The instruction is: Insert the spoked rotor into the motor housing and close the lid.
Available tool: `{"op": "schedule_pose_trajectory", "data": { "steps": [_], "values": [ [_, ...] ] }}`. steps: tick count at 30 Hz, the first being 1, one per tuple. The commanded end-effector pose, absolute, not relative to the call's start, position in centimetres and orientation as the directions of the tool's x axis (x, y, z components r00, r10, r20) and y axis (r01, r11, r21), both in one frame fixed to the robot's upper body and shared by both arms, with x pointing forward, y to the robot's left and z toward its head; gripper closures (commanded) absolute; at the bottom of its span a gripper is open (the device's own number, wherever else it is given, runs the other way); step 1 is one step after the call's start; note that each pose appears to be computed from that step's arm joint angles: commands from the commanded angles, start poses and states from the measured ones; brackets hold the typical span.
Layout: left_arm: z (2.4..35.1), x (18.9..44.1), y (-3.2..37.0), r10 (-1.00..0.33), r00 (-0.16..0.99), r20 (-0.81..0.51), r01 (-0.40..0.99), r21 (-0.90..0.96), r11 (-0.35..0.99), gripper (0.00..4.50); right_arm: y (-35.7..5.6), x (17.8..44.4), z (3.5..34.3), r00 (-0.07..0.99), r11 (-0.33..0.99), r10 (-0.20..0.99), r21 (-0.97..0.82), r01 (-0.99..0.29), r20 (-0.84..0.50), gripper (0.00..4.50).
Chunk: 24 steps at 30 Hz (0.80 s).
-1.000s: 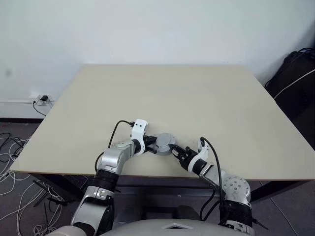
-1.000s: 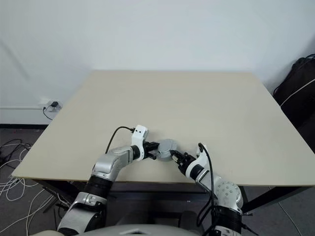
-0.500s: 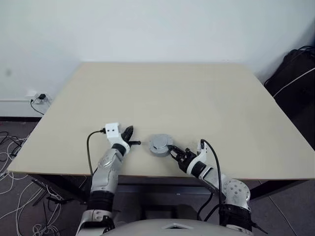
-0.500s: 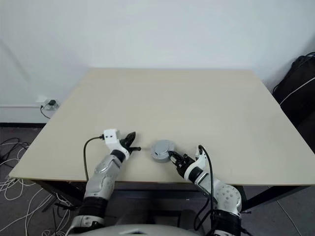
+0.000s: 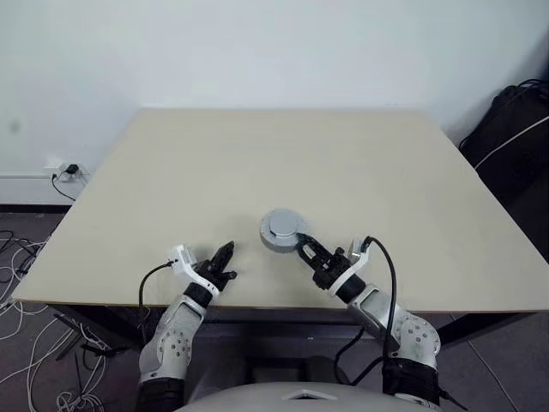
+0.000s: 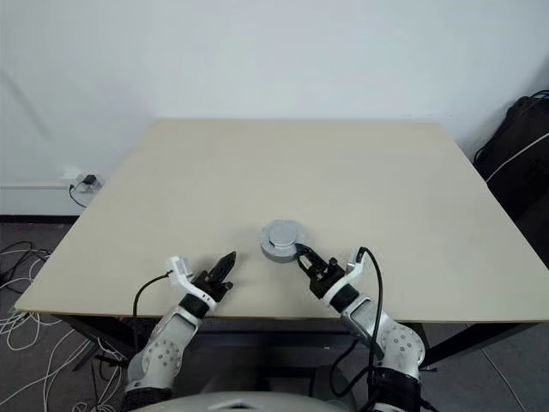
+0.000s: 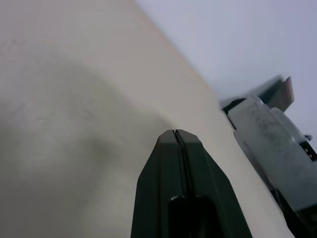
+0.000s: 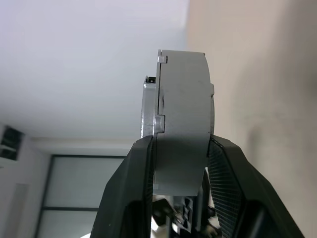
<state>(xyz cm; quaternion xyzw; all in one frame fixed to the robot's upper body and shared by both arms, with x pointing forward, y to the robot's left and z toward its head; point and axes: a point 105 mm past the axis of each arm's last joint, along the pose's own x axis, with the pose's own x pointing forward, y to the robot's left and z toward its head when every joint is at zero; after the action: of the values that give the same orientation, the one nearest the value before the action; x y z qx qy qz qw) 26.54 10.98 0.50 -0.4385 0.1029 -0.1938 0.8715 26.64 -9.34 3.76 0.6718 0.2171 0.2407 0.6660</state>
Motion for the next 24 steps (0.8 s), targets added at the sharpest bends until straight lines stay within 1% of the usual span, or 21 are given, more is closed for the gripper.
{"op": "schedule_pose_trajectory", "data": {
  "steps": [1, 2, 5, 6, 7, 9, 10, 11, 15, 18, 24],
  "values": [
    [3.4, 26.1, 9.8, -0.447, 0.878, 0.169, 0.321, -0.902, 0.289, 4.50, -7.6, 26.8, 6.9, 0.761, -0.142, 0.617, 0.980, -0.143, 0.200, 3.25],
    [3.4, 26.0, 9.7, -0.448, 0.879, 0.162, 0.306, -0.913, 0.271, 4.50, -7.6, 26.8, 7.0, 0.759, -0.143, 0.619, 0.979, -0.144, 0.202, 3.25],
    [3.5, 25.0, 9.3, -0.467, 0.862, 0.196, 0.233, -0.972, 0.022, 4.50, -7.4, 26.7, 7.0, 0.751, -0.130, 0.632, 0.981, -0.142, 0.192, 3.25],
    [3.6, 24.7, 9.2, -0.469, 0.858, 0.209, 0.217, -0.975, -0.038, 4.50, -7.4, 26.6, 6.9, 0.750, -0.126, 0.634, 0.982, -0.142, 0.189, 3.25],
    [3.6, 24.5, 9.1, -0.469, 0.856, 0.216, 0.209, -0.975, -0.068, 4.50, -7.4, 26.6, 6.9, 0.749, -0.121, 0.635, 0.982, -0.141, 0.186, 3.25],
    [3.6, 24.4, 9.2, -0.448, 0.867, 0.220, 0.203, -0.975, -0.086, 4.50, -7.4, 26.6, 6.9, 0.750, -0.114, 0.636, 0.983, -0.141, 0.182, 3.25],
    [3.4, 24.3, 9.2, -0.448, 0.871, 0.203, 0.200, -0.978, -0.054, 4.50, -7.4, 26.6, 6.9, 0.750, -0.112, 0.636, 0.984, -0.141, 0.180, 3.25],
    [3.4, 24.2, 9.0, -0.451, 0.870, 0.202, 0.200, -0.978, -0.053, 4.50, -7.4, 26.6, 6.8, 0.750, -0.106, 0.638, 0.985, -0.140, 0.175, 3.25],
    [3.6, 23.9, 8.4, -0.475, 0.852, 0.220, 0.195, -0.976, -0.101, 4.50, -7.3, 26.5, 6.7, 0.745, -0.088, 0.647, 0.987, -0.135, 0.159, 3.25],
    [3.5, 23.7, 8.2, -0.502, 0.839, 0.210, 0.173, -0.978, -0.120, 3.91, -7.3, 26.5, 6.6, 0.744, -0.079, 0.651, 0.988, -0.132, 0.151, 3.25],
    [3.6, 23.7, 8.0, -0.510, 0.835, 0.208, 0.163, -0.978, -0.131, 1.91, -7.3, 26.5, 6.4, 0.742, -0.066, 0.656, 0.990, -0.123, 0.136, 3.25]
  ]
}}
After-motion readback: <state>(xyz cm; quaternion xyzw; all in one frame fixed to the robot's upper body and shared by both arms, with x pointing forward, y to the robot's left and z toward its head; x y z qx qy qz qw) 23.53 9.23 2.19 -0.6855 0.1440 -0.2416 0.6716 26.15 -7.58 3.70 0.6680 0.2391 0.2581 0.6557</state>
